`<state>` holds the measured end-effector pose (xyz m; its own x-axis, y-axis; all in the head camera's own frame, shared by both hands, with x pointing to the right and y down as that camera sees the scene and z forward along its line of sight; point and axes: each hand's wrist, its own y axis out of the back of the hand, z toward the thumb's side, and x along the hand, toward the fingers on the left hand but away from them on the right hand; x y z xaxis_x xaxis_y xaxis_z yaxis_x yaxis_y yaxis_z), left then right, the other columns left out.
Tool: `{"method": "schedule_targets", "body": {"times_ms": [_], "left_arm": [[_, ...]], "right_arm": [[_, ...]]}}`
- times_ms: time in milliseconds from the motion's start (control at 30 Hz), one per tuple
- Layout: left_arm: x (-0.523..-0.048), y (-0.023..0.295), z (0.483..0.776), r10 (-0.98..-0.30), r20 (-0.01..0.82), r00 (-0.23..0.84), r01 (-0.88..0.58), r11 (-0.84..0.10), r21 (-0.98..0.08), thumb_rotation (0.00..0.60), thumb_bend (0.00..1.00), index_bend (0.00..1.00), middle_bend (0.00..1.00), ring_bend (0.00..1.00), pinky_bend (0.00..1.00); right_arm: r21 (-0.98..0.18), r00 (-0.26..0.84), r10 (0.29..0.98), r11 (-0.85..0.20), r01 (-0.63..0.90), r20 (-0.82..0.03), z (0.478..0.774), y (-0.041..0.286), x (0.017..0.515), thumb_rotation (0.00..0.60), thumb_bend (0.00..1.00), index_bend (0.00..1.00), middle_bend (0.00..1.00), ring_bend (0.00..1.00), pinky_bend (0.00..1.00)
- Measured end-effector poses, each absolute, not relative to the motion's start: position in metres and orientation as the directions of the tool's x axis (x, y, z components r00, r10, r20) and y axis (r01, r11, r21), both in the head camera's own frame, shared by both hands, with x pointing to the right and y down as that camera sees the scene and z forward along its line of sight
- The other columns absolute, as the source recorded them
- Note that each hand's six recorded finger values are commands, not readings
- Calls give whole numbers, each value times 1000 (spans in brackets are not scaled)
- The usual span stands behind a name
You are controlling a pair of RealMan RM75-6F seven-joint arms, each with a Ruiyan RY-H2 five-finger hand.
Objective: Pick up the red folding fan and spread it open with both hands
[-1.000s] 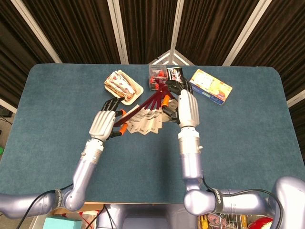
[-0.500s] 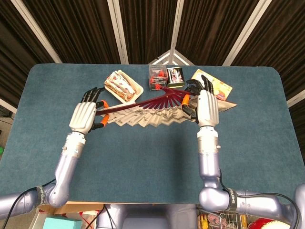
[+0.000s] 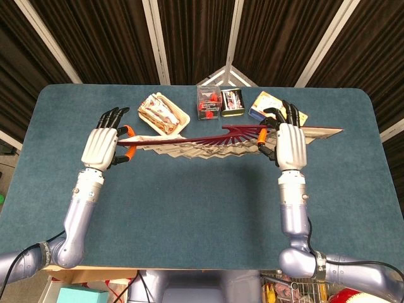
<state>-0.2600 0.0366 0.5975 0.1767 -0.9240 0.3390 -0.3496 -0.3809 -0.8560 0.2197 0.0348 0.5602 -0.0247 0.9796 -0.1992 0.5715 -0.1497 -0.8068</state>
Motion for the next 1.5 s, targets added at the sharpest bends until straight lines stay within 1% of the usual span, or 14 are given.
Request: {"method": "schedule_targets", "body": {"times_ms": [267,533,733,900,1133,1400,1500], "left_arm": [[-252,34,602,-924,335,185,-334,-380,-863,600,603,683,71,0,0],[-235,20,600,-935,289,203,-316,-342,-885,600,602,670,68,0,0],[-224,14,603,-942,255,219,-294,-313,-903,600,598,655,67,0,0],[-219,20,613,-938,257,233,-288,-319,-903,600,598,654,67,0,0],[-222,34,623,-930,276,241,-293,-341,-893,600,596,646,66,0,0],[-229,46,619,-922,289,257,-288,-358,-888,600,589,599,55,0,0],[-231,51,616,-919,292,263,-289,-364,-885,600,582,574,45,0,0]], "right_arm": [[-818,-22,981,-147,556,-191,566,36,230,600,687,753,290,25,0],[-829,-24,984,-134,543,-175,573,34,238,600,686,752,290,25,0],[-841,-27,984,-137,523,-176,585,37,248,600,686,753,290,25,0],[-846,-26,983,-142,514,-181,593,43,256,600,686,753,290,25,0],[-852,2,984,-156,500,-179,594,54,263,600,687,752,290,25,0],[-844,34,980,-188,502,-198,594,71,262,600,687,751,290,25,0],[-844,49,979,-197,499,-199,593,77,261,600,687,716,290,25,0]]}}
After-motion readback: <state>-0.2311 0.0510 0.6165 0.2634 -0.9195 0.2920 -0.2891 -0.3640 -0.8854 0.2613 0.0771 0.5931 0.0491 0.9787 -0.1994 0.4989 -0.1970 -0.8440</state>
